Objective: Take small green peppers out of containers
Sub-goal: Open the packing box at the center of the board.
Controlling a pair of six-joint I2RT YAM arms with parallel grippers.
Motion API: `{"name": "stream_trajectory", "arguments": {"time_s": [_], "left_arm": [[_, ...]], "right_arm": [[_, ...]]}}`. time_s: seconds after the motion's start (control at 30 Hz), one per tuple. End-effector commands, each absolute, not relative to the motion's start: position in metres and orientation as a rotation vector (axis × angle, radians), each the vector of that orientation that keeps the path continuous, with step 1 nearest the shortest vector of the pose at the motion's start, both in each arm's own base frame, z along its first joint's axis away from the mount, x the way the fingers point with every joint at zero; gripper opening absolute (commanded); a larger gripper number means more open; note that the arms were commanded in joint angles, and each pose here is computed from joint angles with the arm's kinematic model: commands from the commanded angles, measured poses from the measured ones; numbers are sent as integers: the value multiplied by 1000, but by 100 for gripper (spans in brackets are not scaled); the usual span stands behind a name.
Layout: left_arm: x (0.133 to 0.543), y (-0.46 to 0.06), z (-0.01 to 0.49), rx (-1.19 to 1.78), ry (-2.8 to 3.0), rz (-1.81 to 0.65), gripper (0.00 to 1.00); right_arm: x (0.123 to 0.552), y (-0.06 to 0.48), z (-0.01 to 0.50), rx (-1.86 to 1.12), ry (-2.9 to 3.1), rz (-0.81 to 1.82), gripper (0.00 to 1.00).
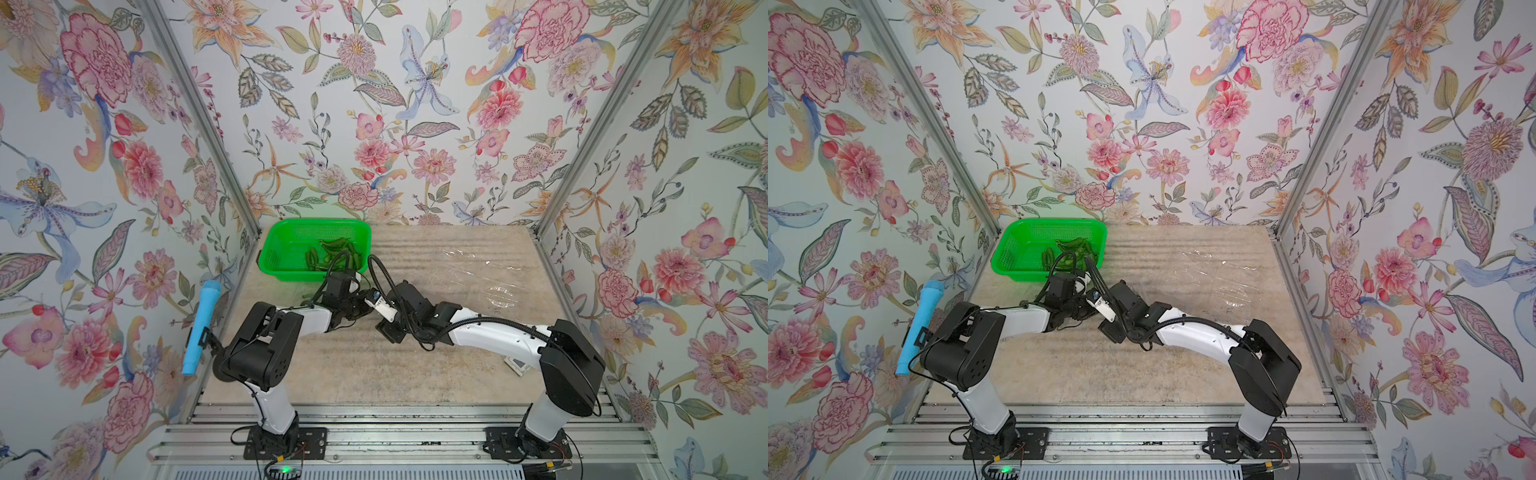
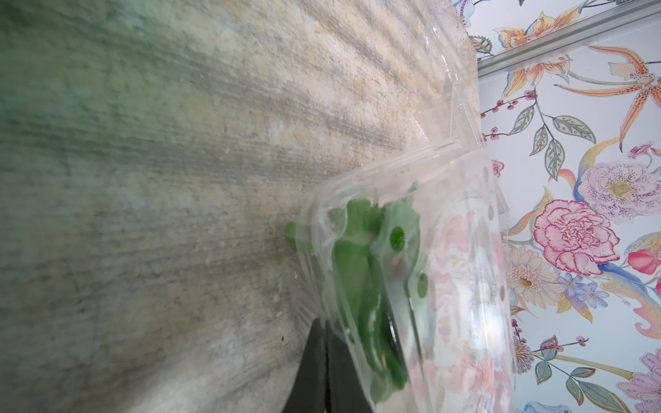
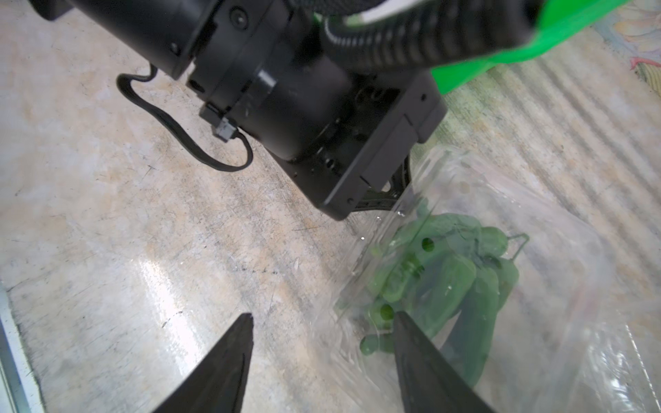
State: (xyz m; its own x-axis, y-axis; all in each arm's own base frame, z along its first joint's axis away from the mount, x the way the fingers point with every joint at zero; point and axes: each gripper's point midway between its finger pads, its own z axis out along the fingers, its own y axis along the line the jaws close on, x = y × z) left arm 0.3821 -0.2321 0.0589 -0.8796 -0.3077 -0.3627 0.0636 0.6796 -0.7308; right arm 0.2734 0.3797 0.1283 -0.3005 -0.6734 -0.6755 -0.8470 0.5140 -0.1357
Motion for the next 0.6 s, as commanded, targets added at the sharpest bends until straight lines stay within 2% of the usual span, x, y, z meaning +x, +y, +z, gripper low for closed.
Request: {"name": "stream_trajectory", "arguments": {"time_s": [0.0, 0.57], "left_arm": [[377, -233, 62, -190, 2434, -1086, 0], [375, -233, 59, -192, 2436, -1091, 0]], "right_arm": [[279, 375, 113, -1246, 2075, 218, 65], [305, 355, 88, -1178, 2135, 11, 63]]}}
